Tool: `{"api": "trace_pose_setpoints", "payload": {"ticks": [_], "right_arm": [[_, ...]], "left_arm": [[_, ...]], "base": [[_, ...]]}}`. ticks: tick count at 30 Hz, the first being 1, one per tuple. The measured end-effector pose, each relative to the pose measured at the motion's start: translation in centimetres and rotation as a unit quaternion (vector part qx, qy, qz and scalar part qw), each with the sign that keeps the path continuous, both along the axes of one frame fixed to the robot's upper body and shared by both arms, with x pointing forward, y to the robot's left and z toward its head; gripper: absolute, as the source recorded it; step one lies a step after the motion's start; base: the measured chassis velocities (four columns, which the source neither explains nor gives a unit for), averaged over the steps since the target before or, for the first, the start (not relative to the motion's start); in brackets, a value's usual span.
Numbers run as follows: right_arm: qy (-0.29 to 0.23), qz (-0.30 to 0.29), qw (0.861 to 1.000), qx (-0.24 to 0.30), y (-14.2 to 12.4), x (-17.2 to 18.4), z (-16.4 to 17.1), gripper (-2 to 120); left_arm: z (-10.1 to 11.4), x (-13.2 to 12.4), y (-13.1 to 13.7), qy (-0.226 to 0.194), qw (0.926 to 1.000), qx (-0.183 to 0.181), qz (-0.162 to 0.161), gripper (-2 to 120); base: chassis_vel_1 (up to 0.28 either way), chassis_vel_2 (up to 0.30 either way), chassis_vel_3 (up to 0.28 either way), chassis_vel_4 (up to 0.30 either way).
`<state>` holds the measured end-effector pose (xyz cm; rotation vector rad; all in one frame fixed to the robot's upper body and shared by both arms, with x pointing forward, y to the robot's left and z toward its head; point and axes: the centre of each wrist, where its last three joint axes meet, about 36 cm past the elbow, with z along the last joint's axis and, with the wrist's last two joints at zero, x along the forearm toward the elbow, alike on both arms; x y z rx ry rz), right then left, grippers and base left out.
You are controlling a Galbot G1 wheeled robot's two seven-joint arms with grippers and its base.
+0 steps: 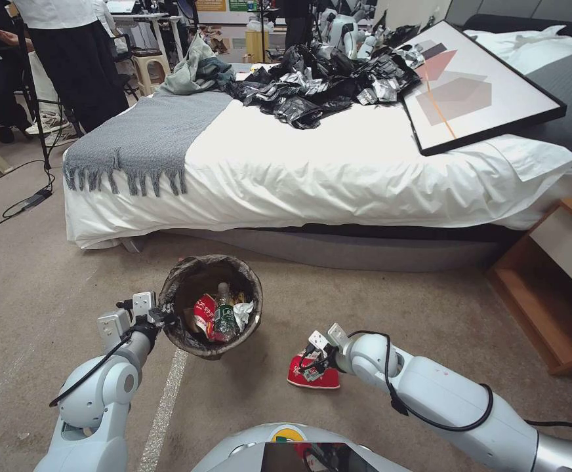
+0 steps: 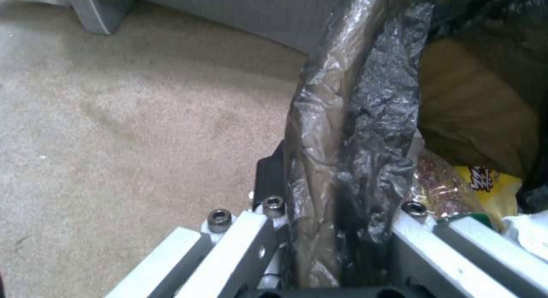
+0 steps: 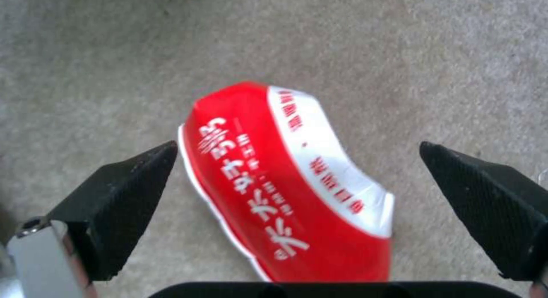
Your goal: Pick up the trash bin, then pick up the garbage from the floor and place it into the trash bin.
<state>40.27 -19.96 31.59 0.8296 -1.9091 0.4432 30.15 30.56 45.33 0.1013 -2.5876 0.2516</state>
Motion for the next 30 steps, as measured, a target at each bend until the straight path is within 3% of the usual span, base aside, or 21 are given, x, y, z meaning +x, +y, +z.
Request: {"api": "trace_pose_setpoints", "payload": {"ticks": [9, 20, 30], "right_arm": [[0.013, -0.004, 1.0, -0.017, -0.3, 1.6, -2.6, 100], [0.021, 0.002, 1.0, -0.015, -0.6, 0.4, -5.0, 98], [0.006, 0.019, 1.0, -0.009, -0.4, 0.9, -4.1, 58]], "left_arm": [[0.1, -0.2, 0.5, -0.001, 1.0, 0.003, 0.006, 0], [0.4, -0.1, 0.8, -0.005, 0.9999, 0.003, 0.01, 0], [0.4, 0.0, 0.8, -0.007, 0.9999, 0.003, 0.01, 0]], "base": [[0.0, 0.0, 0.0, 0.0], [0.0, 0.0, 0.0, 0.0], [0.0, 0.0, 0.0, 0.0]]}}
